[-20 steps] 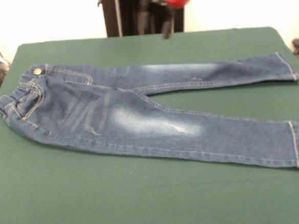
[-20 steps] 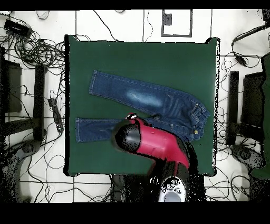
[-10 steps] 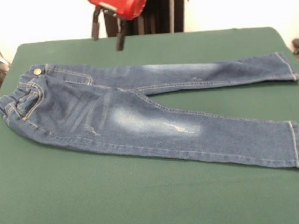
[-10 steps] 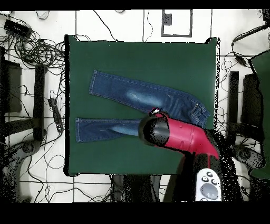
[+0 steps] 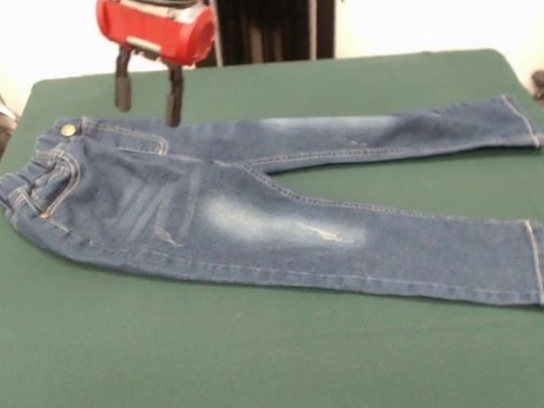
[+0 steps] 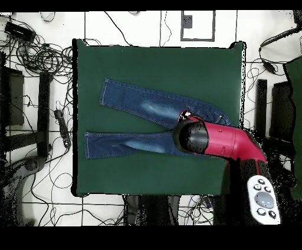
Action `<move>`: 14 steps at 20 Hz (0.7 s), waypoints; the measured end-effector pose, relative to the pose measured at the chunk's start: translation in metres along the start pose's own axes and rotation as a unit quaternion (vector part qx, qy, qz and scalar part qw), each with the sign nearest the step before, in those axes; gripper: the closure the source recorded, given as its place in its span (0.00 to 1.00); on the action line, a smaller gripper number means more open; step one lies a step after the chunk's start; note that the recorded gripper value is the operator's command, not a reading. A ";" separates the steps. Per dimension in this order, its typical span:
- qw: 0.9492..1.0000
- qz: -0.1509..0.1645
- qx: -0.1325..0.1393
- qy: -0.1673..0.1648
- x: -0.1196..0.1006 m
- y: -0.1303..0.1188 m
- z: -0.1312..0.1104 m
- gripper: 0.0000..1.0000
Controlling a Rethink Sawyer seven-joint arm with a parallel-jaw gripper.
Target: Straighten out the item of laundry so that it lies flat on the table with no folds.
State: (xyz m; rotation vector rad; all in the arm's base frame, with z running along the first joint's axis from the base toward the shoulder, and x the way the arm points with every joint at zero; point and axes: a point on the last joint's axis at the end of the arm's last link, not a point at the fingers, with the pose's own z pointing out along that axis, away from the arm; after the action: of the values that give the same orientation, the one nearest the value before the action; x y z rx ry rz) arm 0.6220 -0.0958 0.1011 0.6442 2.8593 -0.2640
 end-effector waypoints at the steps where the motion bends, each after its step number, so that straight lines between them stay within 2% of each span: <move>1: 1.000 0.000 -0.003 -0.001 -0.003 -0.003 0.002 0.00; 10: 1.000 -0.020 -0.017 -0.015 -0.020 -0.033 0.021 0.00; 14: 0.999 -0.033 -0.024 -0.020 -0.022 -0.033 0.024 0.00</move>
State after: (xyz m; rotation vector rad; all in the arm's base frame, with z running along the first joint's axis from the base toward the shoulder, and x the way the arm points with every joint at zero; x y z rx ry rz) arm 0.6306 -0.1395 0.0873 0.5303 2.8425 -0.2156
